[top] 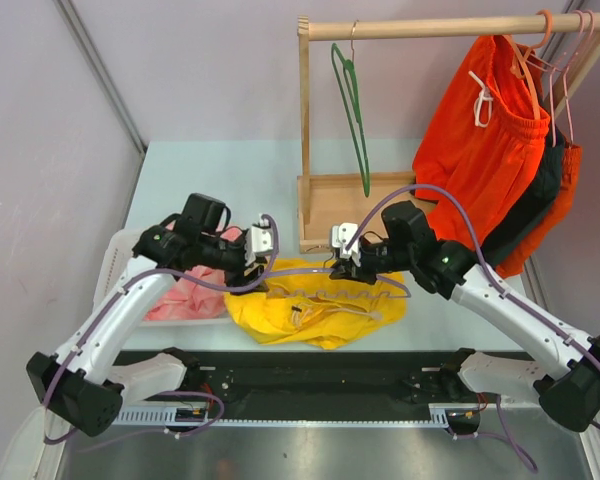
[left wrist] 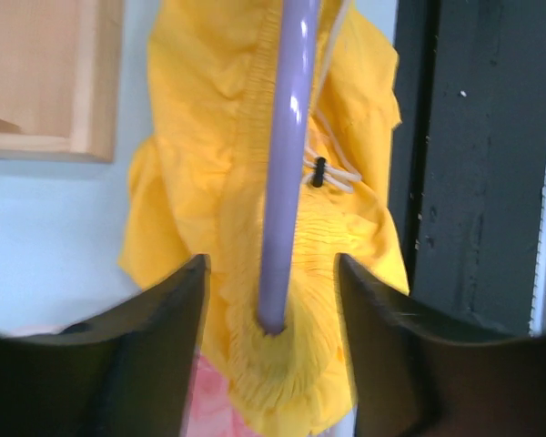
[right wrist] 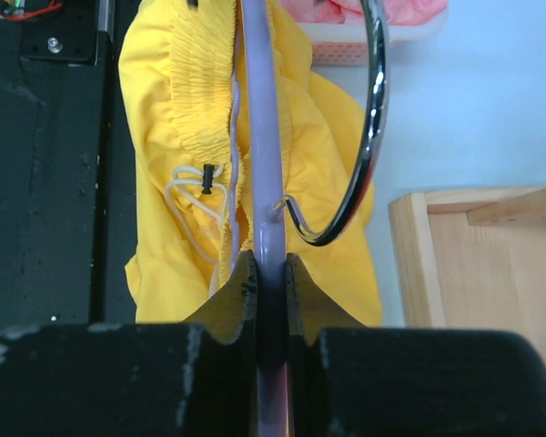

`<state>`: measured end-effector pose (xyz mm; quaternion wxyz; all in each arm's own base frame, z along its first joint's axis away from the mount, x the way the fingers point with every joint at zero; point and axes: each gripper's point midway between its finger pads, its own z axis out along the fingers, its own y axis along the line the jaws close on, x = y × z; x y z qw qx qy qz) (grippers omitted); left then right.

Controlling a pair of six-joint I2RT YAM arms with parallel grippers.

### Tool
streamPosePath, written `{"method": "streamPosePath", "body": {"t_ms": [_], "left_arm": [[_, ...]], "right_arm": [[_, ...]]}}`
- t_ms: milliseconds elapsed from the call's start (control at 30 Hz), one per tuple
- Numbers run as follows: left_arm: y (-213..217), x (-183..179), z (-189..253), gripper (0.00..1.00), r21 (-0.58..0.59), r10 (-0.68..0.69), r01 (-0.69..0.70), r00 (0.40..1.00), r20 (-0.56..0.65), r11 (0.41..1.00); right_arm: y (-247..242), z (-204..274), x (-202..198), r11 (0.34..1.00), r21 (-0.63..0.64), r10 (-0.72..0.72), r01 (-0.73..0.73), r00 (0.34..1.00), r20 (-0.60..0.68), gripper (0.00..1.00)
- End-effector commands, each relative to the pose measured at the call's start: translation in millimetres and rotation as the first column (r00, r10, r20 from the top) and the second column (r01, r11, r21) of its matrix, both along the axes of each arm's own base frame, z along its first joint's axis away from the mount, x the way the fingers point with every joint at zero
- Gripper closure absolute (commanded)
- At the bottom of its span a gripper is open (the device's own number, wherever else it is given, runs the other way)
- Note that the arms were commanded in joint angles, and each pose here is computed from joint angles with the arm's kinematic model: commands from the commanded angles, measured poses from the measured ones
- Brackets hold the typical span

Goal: Place the shorts on the hanger

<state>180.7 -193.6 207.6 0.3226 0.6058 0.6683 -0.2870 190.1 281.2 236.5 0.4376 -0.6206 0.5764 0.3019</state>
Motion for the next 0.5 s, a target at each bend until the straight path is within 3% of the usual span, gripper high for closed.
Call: {"method": "streamPosePath", "body": {"t_ms": [0, 67, 267, 467], "left_arm": [[4.8, 8.2, 56.8, 0.26, -0.124, 0.110, -0.100, 0.991, 0.082, 0.987], [18.8, 7.8, 52.9, 0.23, -0.080, 0.126, -0.118, 0.987, 0.104, 0.990], [60.2, -16.0, -0.9, 0.25, 0.107, 0.068, -0.067, 0.998, -0.001, 0.992], [60.7, -14.9, -35.0, 0.36, 0.116, 0.038, -0.037, 0.999, -0.008, 0.993]], "right_arm": [[2.4, 19.1, 1.4, 0.999, 0.030, 0.036, -0.039, 0.997, 0.071, 1.00], [2.2, 17.1, 0.1, 0.998, 0.024, 0.051, -0.053, 0.996, 0.073, 1.00], [4.2, 18.2, 1.5, 0.998, 0.033, 0.058, -0.060, 0.995, 0.078, 1.00], [6.7, 20.5, 3.6, 0.997, 0.043, 0.060, -0.064, 0.994, 0.090, 1.00]]}}
